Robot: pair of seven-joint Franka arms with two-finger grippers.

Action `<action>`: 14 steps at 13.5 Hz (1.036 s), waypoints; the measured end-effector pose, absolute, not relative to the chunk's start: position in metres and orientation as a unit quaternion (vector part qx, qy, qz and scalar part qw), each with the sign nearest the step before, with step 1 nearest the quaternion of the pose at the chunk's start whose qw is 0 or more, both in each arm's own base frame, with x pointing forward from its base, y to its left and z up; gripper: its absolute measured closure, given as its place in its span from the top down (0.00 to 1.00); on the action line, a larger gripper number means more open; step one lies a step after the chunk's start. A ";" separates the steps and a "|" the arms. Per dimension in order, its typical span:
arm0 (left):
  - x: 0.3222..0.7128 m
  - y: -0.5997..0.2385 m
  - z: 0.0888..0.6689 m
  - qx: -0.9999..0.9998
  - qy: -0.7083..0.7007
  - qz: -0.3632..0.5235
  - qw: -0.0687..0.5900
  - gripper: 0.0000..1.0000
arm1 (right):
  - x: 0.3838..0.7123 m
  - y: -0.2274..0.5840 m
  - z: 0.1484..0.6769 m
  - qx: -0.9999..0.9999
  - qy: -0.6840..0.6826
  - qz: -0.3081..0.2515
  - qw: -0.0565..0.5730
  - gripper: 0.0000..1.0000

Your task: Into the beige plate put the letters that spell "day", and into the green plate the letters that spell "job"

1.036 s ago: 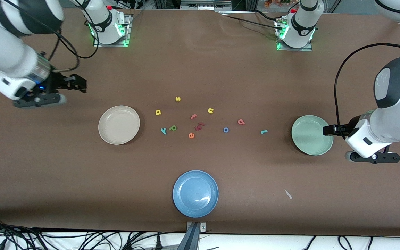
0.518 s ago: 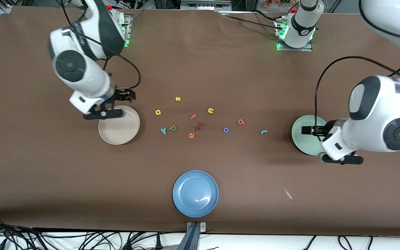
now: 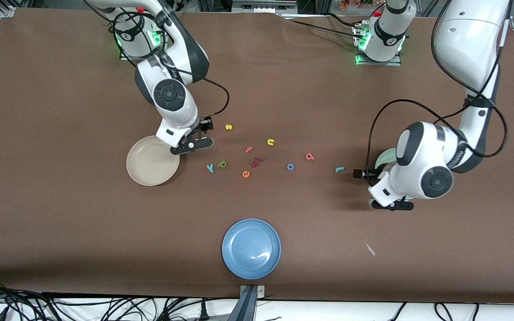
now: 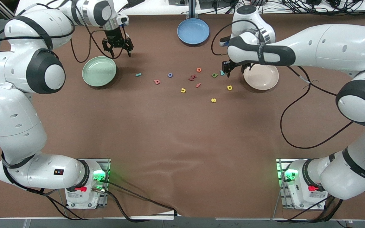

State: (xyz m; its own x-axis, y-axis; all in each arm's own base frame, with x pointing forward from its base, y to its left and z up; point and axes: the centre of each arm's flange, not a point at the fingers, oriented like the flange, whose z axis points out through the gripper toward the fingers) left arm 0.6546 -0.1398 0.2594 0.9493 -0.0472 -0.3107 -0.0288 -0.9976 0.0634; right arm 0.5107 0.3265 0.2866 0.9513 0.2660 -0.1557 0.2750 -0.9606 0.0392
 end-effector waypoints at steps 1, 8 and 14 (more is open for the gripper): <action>0.651 -0.147 0.250 0.989 -0.023 -0.144 0.033 1.00 | 0.509 0.326 0.269 0.988 0.137 -0.065 0.025 0.81; 0.606 -0.180 0.198 0.993 -0.046 -0.093 0.048 0.84 | 0.493 0.316 0.176 0.989 0.137 -0.045 0.014 0.72; 0.596 -0.197 0.194 0.993 -0.072 -0.089 0.036 0.53 | 0.490 0.321 0.176 0.989 0.141 -0.045 0.013 0.53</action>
State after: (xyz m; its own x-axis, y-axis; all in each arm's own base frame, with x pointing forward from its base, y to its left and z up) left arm 0.5960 -0.1968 0.1942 0.9737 -0.1501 -0.1713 -0.1375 -0.9870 0.0834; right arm 0.4898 0.3209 0.1762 0.9561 0.2778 -0.0930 0.2801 -0.9599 0.0129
